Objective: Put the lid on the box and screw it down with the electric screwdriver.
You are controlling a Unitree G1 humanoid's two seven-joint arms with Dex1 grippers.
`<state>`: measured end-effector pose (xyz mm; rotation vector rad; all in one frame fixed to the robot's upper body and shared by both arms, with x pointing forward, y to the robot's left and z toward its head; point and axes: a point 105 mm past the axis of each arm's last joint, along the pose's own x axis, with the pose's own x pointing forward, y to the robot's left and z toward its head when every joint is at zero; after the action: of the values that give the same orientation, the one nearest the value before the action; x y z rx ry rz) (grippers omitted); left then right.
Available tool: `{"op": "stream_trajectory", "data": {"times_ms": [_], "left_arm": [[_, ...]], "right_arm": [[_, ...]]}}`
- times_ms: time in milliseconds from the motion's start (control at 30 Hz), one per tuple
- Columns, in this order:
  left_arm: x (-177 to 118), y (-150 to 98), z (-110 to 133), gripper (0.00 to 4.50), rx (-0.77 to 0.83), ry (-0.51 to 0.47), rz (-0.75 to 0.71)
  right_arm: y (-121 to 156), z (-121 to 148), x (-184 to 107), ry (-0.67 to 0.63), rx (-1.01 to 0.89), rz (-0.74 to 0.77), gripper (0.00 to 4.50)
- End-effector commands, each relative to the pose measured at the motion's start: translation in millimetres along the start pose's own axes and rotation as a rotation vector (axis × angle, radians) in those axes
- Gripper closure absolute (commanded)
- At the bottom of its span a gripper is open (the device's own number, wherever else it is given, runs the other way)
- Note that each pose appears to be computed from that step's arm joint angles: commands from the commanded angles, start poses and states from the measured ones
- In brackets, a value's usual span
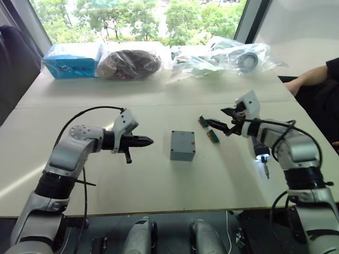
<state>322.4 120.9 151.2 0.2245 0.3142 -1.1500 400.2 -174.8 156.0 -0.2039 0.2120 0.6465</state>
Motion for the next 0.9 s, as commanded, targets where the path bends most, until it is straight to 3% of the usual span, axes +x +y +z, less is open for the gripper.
{"op": "stream_trajectory", "data": {"times_ms": [33,200,300,433,833,900], "left_arm": [[-1.3,-4.4,2.9,4.50,0.009,-0.020,0.023],[0.2,-6.8,13.6,4.50,-0.012,-0.084,0.064],[-1.4,-11.3,15.3,4.50,-0.010,-0.081,0.064],[-3.0,-14.0,11.0,4.50,-0.015,-0.061,0.061],[2.2,-16.1,11.6,4.50,-0.009,-0.054,0.050],[2.5,-16.2,11.0,4.50,-0.008,-0.051,0.051]], "right_arm": [[-6.9,6.7,17.1,-0.023,-0.064,0.021,0.02],[-8.3,3.3,35.2,-0.024,-0.003,0.047,0.02],[-7.8,-1.7,43.3,-0.018,0.014,0.041,0.64],[-6.4,-0.8,49.4,-0.042,0.017,0.039,2.14],[-1.7,2.0,62.4,-0.067,0.005,0.012,2.14],[-2.2,1.5,63.0,-0.065,0.005,0.005,2.67]]}}
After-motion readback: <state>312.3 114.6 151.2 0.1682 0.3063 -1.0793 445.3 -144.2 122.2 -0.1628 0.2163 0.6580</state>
